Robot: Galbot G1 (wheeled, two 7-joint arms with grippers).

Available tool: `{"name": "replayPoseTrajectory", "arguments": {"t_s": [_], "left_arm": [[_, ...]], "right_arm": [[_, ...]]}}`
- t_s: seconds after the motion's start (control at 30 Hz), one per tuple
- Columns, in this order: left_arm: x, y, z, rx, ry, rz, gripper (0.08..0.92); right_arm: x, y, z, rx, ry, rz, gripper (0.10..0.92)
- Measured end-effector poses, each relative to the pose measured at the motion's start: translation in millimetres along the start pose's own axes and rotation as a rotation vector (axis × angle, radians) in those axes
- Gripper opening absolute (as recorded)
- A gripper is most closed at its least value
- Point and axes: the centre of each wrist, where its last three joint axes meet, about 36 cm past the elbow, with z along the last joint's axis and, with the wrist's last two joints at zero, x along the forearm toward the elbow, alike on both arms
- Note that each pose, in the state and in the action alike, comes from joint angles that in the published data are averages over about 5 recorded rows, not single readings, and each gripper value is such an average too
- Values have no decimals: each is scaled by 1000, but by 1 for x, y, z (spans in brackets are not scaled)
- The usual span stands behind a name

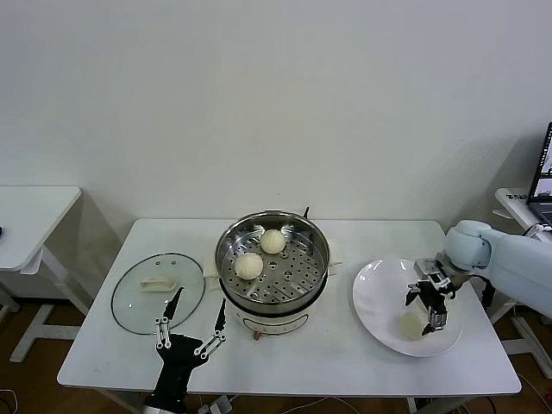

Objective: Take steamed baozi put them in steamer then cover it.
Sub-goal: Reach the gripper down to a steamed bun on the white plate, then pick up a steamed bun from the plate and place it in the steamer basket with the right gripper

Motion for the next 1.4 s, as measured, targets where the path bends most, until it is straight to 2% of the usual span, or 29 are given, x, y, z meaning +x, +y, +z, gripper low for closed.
{"name": "replayPoseTrajectory", "arguments": {"t_s": [0.13,0.33,0.47,0.63,0.77,1.1,1.23,1.4], "left_arm": [[0,0,1,1,0,-3,823],[-2,2,0,-2,-4,-9,823],[-4,2,0,-1,-6,-8,823],[-5,2,-2,-1,-10,-2,823],[-6,2,-2,-2,-14,1,823],[-4,0,-3,4,-17,12,823],[-3,0,-4,5,-19,12,823],[-3,2,-4,2,-21,8,823]], "right_arm": [[-12,3,2,-2,4,2,798],[-20,5,4,-3,4,15,700],[-17,5,3,5,2,27,680],[7,-6,-8,52,-3,57,671],[47,-24,-27,123,-13,97,673],[160,-70,-132,504,-58,226,677],[182,-76,-189,699,-62,241,672],[190,-71,-252,929,-59,233,670]]}}
